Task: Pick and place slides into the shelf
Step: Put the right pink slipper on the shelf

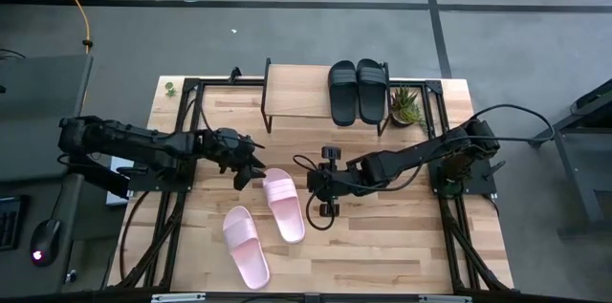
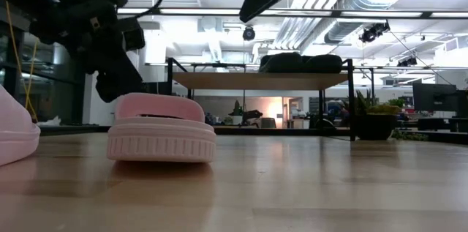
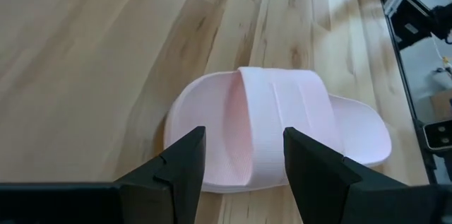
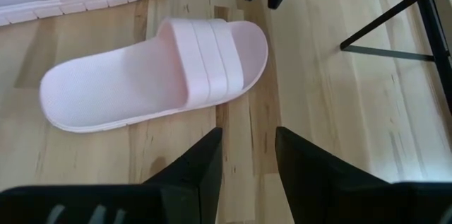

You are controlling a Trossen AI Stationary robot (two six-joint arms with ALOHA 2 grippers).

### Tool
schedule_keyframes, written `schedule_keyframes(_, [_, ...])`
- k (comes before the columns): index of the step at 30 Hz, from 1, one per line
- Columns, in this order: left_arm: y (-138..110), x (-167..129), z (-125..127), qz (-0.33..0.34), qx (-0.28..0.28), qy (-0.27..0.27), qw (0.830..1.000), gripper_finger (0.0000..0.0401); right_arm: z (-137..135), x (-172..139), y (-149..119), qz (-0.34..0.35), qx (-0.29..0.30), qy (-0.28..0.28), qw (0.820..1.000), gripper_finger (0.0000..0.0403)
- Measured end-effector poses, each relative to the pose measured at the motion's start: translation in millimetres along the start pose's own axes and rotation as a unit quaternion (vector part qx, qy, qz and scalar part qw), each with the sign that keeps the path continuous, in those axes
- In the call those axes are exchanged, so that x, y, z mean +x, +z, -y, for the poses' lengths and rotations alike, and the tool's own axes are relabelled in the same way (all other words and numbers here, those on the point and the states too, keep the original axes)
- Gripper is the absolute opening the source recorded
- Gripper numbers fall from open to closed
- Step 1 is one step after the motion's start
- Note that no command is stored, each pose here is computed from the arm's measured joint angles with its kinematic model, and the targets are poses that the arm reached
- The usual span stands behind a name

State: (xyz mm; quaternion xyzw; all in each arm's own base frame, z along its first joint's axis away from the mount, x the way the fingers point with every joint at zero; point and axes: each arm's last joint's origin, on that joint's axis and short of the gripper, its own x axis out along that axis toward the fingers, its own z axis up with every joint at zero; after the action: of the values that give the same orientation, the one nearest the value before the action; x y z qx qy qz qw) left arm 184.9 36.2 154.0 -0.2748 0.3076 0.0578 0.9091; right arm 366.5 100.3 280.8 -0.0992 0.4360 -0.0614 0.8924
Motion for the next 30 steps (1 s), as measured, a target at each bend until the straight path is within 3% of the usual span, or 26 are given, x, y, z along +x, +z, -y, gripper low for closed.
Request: schedule_keyframes(30, [-8, 29, -8, -0.050, -0.021, -0.039, 0.998, 0.0175, 0, 0, 0, 0.000, -0.004, 0.000, 1.000, 0.0123])
